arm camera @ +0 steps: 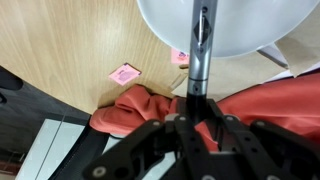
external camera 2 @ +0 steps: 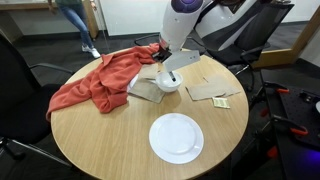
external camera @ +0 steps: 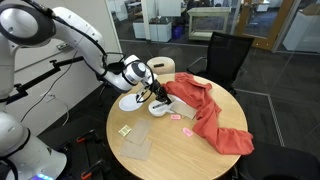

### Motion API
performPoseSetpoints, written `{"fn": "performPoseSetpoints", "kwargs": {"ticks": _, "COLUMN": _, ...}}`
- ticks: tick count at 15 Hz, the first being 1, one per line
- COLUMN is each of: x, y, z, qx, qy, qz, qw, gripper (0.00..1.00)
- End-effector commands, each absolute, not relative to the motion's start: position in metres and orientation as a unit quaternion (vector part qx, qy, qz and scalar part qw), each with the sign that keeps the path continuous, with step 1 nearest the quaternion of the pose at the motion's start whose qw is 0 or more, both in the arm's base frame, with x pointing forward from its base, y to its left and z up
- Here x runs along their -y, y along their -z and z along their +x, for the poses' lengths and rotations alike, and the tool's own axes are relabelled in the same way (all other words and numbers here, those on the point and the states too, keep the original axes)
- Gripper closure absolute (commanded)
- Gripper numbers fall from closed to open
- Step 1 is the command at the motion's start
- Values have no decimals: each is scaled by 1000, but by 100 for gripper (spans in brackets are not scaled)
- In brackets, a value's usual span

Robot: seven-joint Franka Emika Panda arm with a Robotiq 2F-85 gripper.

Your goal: Put the marker in the bowl

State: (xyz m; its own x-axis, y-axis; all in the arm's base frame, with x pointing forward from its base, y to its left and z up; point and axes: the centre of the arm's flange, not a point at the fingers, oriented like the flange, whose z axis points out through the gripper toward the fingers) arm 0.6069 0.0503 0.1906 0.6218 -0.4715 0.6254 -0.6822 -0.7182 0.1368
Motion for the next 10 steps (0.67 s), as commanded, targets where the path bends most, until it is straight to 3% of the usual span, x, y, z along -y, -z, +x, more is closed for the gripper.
{"fn": "performPoseSetpoints", "kwargs": {"ticks": 1, "x": -52, "y": -187, "z": 618, "qx": 327, "qy": -300, "qz": 878, "qw": 182, "gripper": 94}}
{"fn": "performPoseSetpoints", "kwargs": {"ticks": 6, "x": -57, "y": -183, "z": 624, "qx": 322, "qy": -303, "qz": 879, "qw": 178, "gripper": 94}}
{"fn": "performPoseSetpoints", "kwargs": {"ticks": 7, "x": -57, "y": -183, "z": 625, "qx": 321, "qy": -302, "qz": 880, "qw": 177, "gripper": 60}}
{"fn": "performPoseSetpoints", "kwargs": {"ticks": 10, "x": -59, "y": -183, "z": 625, "qx": 319, "qy": -301, "qz": 882, "qw": 172, "gripper": 38}}
